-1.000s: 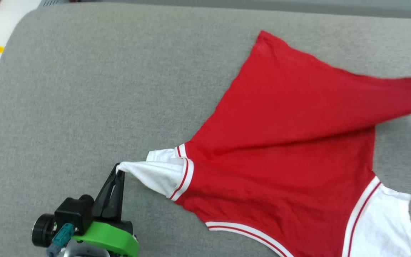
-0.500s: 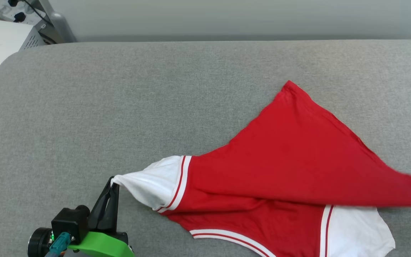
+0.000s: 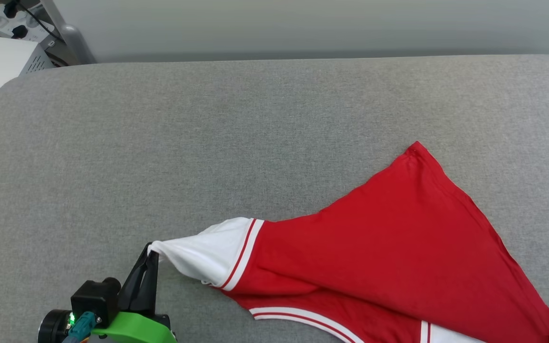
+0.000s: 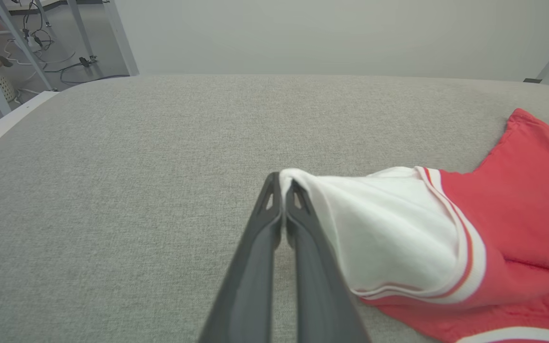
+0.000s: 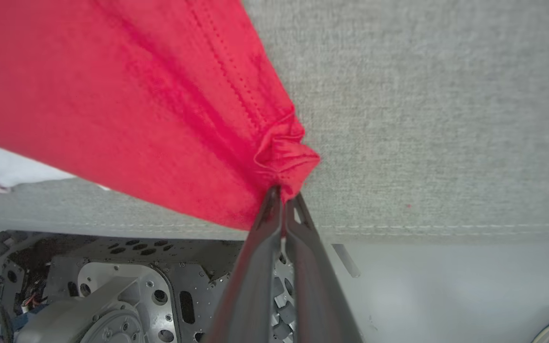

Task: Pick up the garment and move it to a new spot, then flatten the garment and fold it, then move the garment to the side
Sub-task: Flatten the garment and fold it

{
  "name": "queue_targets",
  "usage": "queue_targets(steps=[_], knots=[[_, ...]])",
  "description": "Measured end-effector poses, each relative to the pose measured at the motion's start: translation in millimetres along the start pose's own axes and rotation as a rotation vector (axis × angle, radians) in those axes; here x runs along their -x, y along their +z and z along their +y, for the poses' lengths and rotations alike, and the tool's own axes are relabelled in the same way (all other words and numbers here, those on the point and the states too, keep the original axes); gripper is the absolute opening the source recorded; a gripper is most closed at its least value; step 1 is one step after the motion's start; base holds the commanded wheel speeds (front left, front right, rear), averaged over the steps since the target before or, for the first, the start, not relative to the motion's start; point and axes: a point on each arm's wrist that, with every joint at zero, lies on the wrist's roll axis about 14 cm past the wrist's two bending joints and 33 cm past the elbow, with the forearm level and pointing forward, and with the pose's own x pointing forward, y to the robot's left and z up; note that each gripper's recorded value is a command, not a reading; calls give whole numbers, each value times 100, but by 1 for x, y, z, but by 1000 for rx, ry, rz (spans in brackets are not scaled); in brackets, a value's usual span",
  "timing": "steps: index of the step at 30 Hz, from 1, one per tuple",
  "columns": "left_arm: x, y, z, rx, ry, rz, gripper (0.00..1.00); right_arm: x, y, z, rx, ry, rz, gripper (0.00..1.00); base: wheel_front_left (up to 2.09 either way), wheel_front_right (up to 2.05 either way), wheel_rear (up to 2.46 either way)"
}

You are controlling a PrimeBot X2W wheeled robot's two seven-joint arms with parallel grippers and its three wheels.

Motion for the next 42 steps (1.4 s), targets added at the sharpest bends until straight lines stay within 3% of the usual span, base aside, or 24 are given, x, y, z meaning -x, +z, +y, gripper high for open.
queue_targets(steps=[1, 6, 12, 18, 22, 29, 36, 42], knots=[[0, 0, 0, 1, -1, 1, 0, 1, 6, 0, -1, -2, -25, 100, 0, 0, 0], [-1, 1, -1, 11, -4, -2, 0, 14, 54, 2, 43, -12, -187, 100, 0, 0, 0], [-1, 0, -1, 13, -4, 2, 0, 41, 138, 19, 161, -3, -427, 100, 0, 0, 0], [-5, -1, 1, 15, -1, 6, 0, 46, 198, 58, 321, 44, -512, 100, 0, 0, 0], [-12, -1, 0, 15, -10, 2, 0, 32, 219, 87, 433, 77, -459, 100, 0, 0, 0], [-28, 1, 2, 4, -15, -19, 0, -24, 243, 106, 576, 43, -209, 100, 0, 0, 0], [-35, -9, 5, 18, 1, -1, 0, -77, 251, 133, 594, 85, -114, 100, 0, 0, 0], [-38, -21, 13, 24, 28, 32, 0, -124, 228, 136, 589, 101, -2, 100, 0, 0, 0]])
